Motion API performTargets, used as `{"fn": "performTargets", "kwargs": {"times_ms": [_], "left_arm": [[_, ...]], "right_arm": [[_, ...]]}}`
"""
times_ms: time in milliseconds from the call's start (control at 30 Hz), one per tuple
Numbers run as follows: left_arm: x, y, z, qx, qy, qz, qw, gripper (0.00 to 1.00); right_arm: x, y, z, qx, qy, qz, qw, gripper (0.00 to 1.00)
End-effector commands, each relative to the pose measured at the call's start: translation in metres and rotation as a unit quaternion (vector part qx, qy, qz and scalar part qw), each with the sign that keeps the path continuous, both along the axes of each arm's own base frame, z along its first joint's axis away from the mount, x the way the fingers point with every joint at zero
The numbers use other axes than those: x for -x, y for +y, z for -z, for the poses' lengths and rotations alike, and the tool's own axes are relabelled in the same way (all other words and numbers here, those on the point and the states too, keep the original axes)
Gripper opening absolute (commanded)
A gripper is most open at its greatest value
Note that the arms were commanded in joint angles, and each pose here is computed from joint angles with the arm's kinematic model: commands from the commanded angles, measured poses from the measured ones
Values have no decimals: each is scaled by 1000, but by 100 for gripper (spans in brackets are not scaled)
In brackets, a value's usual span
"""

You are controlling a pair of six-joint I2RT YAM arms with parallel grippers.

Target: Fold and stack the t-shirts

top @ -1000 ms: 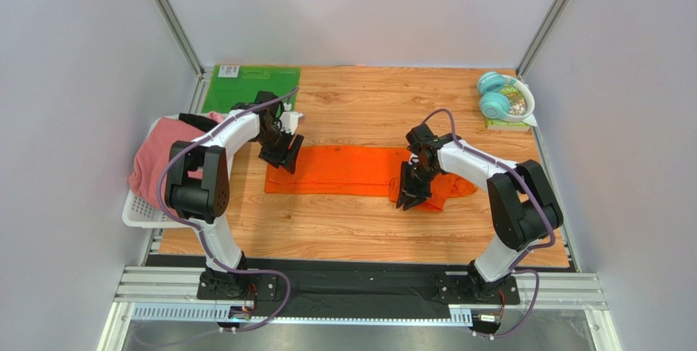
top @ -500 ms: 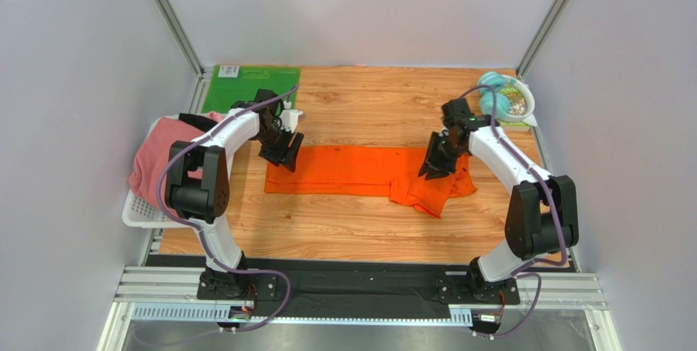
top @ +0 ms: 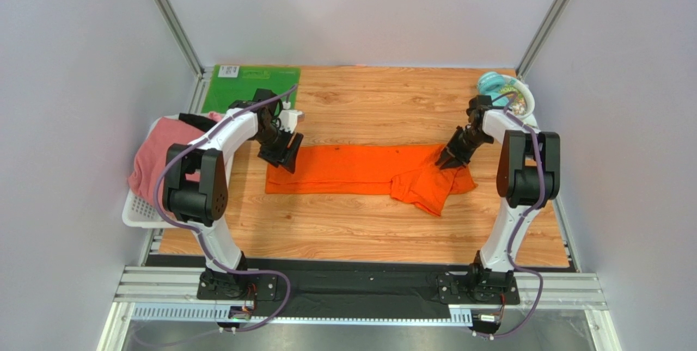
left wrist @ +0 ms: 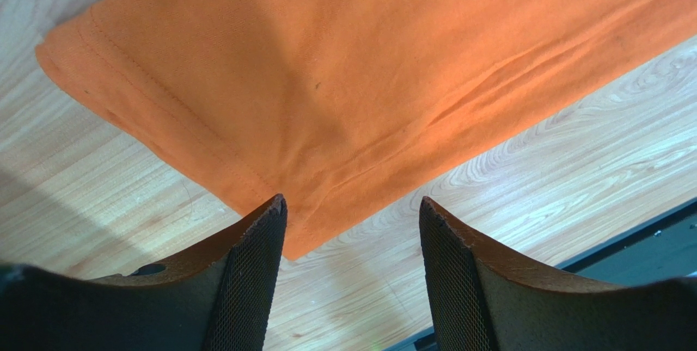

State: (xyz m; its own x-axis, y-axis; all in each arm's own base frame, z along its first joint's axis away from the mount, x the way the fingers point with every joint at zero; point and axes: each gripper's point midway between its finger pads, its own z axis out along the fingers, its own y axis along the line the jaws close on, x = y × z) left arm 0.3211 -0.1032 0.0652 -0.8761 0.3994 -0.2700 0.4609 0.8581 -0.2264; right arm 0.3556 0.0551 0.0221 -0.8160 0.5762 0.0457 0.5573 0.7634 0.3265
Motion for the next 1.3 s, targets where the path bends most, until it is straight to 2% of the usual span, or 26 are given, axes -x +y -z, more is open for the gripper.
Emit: {"fn": "performTargets", "kwargs": {"times_ms": [0, 133, 267, 333, 433, 467, 633, 767, 900, 1067, 1133, 1267], "left_arm": [[-2, -1, -17, 7, -24, 16, 1000, 68], [2, 2, 2, -1, -8, 15, 1000, 68], [5, 3, 14, -6, 11, 12, 1000, 67], [2, -1, 5, 5, 4, 12, 1000, 67], [-3, -10, -22, 23, -17, 16, 999, 67], [-5, -13, -33, 28, -29, 17, 999, 67], [7, -40, -76, 49, -73, 59, 994, 68], [30, -62, -93, 47, -98, 110, 988, 68], [56, -92, -83, 30, -87, 173, 981, 69], [68, -135, -68, 12, -69, 227, 971, 69], [64, -147, -60, 11, -64, 232, 971, 69], [44, -177, -59, 16, -94, 239, 966, 69]], "right_arm": [[-37, -17, 10, -5, -27, 30, 999, 28], [-39, -5, 27, -64, -3, 30, 997, 28], [-36, 1, 8, -68, -30, 19, 997, 31], [-35, -3, -10, -53, -54, 17, 997, 35], [-38, -9, -66, -29, -126, 18, 991, 42], [-33, -9, -94, -23, -156, 17, 987, 44], [8, -1, -131, -8, -191, 8, 982, 45], [60, 21, -110, -31, -172, -5, 985, 43], [112, 30, -58, -46, -112, 7, 993, 41], [136, 33, -28, -43, -75, 19, 996, 40], [138, 31, -25, -39, -71, 23, 996, 40], [135, 30, -23, -37, -70, 25, 997, 40]]}}
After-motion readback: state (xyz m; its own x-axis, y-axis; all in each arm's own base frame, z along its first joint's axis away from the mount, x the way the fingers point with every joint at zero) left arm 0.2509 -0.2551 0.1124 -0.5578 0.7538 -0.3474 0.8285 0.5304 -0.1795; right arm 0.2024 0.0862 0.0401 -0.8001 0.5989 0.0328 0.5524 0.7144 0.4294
